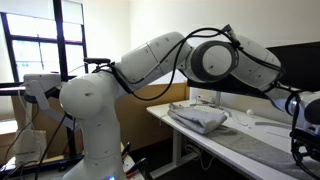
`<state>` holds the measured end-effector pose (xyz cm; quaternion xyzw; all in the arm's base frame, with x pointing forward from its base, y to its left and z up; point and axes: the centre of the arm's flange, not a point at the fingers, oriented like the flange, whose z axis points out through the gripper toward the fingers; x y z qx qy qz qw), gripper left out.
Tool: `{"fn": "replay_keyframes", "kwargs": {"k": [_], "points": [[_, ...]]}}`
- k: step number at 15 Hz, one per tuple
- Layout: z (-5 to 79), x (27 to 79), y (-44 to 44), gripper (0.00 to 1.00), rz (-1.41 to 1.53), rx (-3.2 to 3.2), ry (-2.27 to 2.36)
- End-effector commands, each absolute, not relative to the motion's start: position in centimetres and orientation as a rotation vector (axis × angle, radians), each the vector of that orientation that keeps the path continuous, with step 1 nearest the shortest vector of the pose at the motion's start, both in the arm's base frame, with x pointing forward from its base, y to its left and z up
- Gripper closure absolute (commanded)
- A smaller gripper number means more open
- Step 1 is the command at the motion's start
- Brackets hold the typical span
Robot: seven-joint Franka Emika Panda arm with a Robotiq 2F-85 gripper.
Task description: Fold the towel on the table
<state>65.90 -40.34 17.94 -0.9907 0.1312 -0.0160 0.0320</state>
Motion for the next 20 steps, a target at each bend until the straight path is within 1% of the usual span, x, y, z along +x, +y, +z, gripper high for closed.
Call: {"fn": "replay_keyframes", "kwargs": {"k": [1, 3, 4, 5, 7, 9, 10, 16, 18, 20], "points": [[17.1, 65.8, -40.8, 0.0, -0.062, -3.043, 0.413], [16.7, 65.7, -40.8, 0.0, -0.052, -3.041, 0.415], [16.5, 65.7, -40.8, 0.06, -0.035, -3.044, 0.412], [16.4, 65.7, -40.8, 0.27, -0.032, -3.045, 0.408], [16.3, 65.8, -40.7, 0.32, -0.038, -3.045, 0.417], [16.4, 65.9, -40.8, 0.44, -0.039, -3.045, 0.418], [16.4, 65.9, -40.7, 0.52, -0.038, -3.046, 0.418], [16.7, 66.0, -40.1, 0.9, -0.047, -3.047, 0.414], [16.9, 66.0, -39.8, 0.97, -0.055, -3.048, 0.416], [17.0, 65.8, -39.4, 0.93, -0.065, -3.054, 0.417]]}}
